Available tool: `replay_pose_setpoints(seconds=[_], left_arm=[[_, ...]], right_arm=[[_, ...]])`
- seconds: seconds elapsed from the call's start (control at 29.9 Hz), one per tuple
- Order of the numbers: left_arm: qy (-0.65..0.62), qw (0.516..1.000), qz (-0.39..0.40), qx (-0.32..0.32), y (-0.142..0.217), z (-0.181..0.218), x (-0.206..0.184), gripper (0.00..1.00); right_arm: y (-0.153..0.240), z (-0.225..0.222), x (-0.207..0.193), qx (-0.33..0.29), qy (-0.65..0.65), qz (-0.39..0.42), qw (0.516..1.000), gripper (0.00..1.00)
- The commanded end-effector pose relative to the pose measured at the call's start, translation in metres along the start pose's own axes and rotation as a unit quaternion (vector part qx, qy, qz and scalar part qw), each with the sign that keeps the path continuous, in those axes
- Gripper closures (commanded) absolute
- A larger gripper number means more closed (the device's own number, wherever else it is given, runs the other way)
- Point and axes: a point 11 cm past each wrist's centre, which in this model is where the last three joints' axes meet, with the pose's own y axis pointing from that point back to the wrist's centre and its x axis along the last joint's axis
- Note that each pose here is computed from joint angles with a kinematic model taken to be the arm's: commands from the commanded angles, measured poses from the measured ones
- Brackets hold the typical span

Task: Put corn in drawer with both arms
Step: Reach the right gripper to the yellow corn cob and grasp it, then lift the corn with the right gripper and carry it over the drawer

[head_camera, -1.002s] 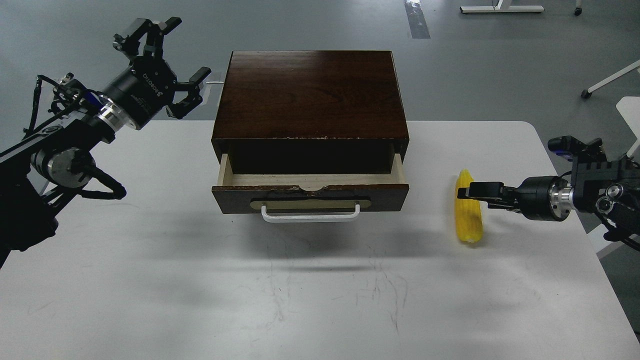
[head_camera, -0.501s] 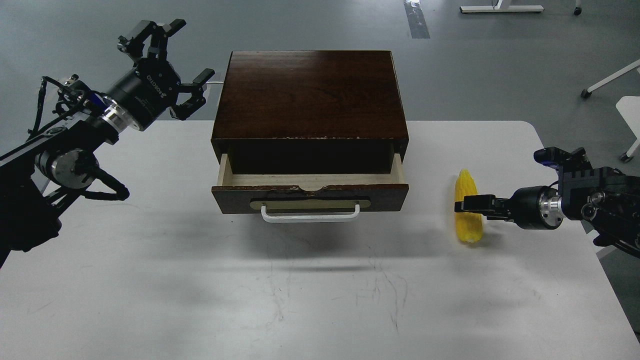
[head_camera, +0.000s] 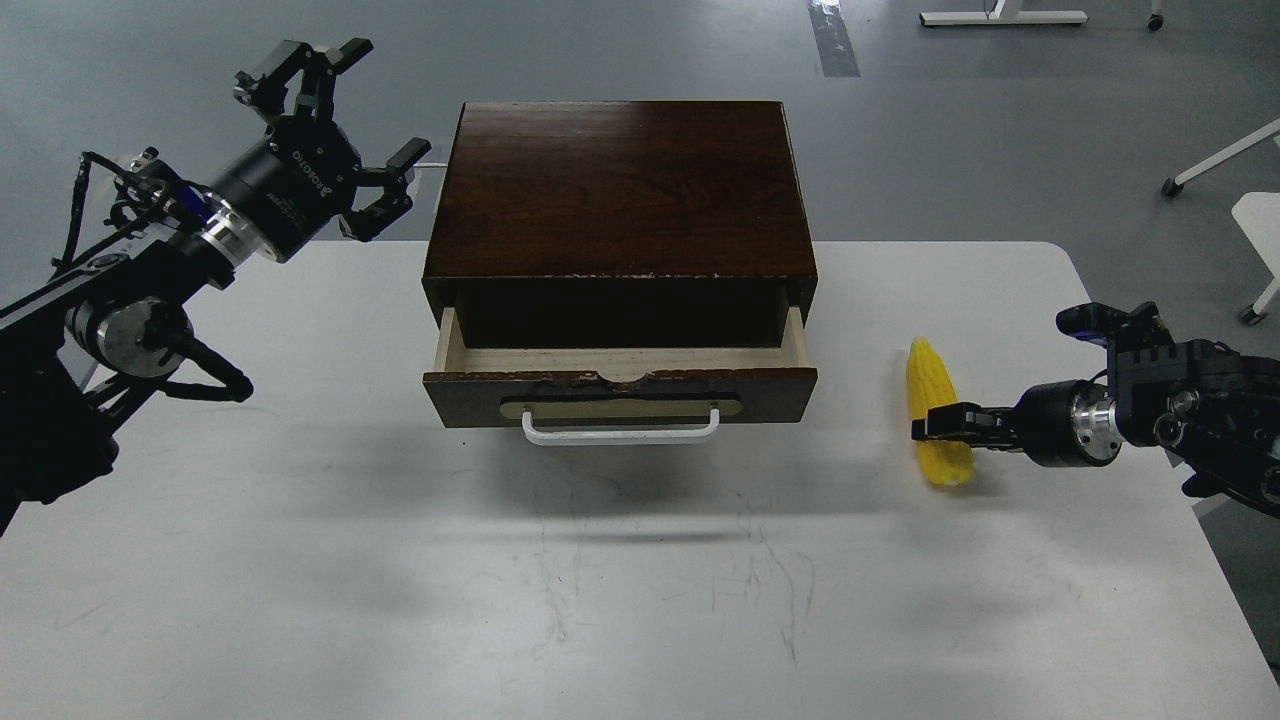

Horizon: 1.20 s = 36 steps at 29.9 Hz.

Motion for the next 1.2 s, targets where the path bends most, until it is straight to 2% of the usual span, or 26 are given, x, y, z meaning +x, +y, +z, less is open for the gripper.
replay_pose_setpoints(seconds=[0.0, 0.1, 0.2, 0.37, 0.53, 0.63, 0.7, 0.84, 1.04, 1.17], left_arm=[[0.000, 1.000, 0.000, 0.000, 0.000, 0.000, 0.000, 0.01], [0.000, 1.000, 0.000, 0.000, 0.000, 0.000, 0.000, 0.01], [-0.001, 1.000, 0.000, 0.000, 0.000, 0.000, 0.001, 0.01], [-0.002, 1.000, 0.001, -0.001, 0.001, 0.002, 0.001, 0.01], [-0.002, 1.000, 0.001, -0.002, 0.001, 0.003, 0.001, 0.01], [-0.002, 1.000, 0.001, -0.003, 0.001, 0.003, 0.001, 0.01], [-0.001, 1.000, 0.002, -0.009, 0.000, 0.006, 0.002, 0.01], [-0.002, 1.000, 0.004, -0.014, 0.000, 0.010, 0.003, 0.02], [-0.002, 1.000, 0.003, -0.013, 0.000, 0.010, 0.003, 0.01], [-0.002, 1.000, 0.003, -0.013, 0.000, 0.010, 0.003, 0.01]], right_arm=[[0.000, -0.001, 0.001, 0.003, 0.001, 0.001, 1.000, 0.66], [0.002, 0.001, 0.001, 0.002, 0.000, 0.002, 1.000, 0.66], [0.004, 0.000, 0.003, 0.002, 0.001, 0.004, 1.000, 0.76], [0.030, -0.020, 0.044, 0.015, 0.028, 0.045, 0.999, 0.76], [0.082, -0.081, 0.106, 0.056, 0.097, 0.106, 0.988, 0.71], [0.096, -0.103, 0.123, 0.075, 0.125, 0.122, 0.982, 0.71], [0.100, -0.130, 0.133, 0.083, 0.191, 0.115, 0.971, 0.71], [0.092, -0.170, 0.135, 0.093, 0.278, 0.086, 0.952, 0.72], [0.083, -0.234, 0.139, 0.067, 0.423, 0.065, 0.901, 0.73], [0.078, -0.287, 0.130, 0.060, 0.525, 0.049, 0.848, 0.73]])
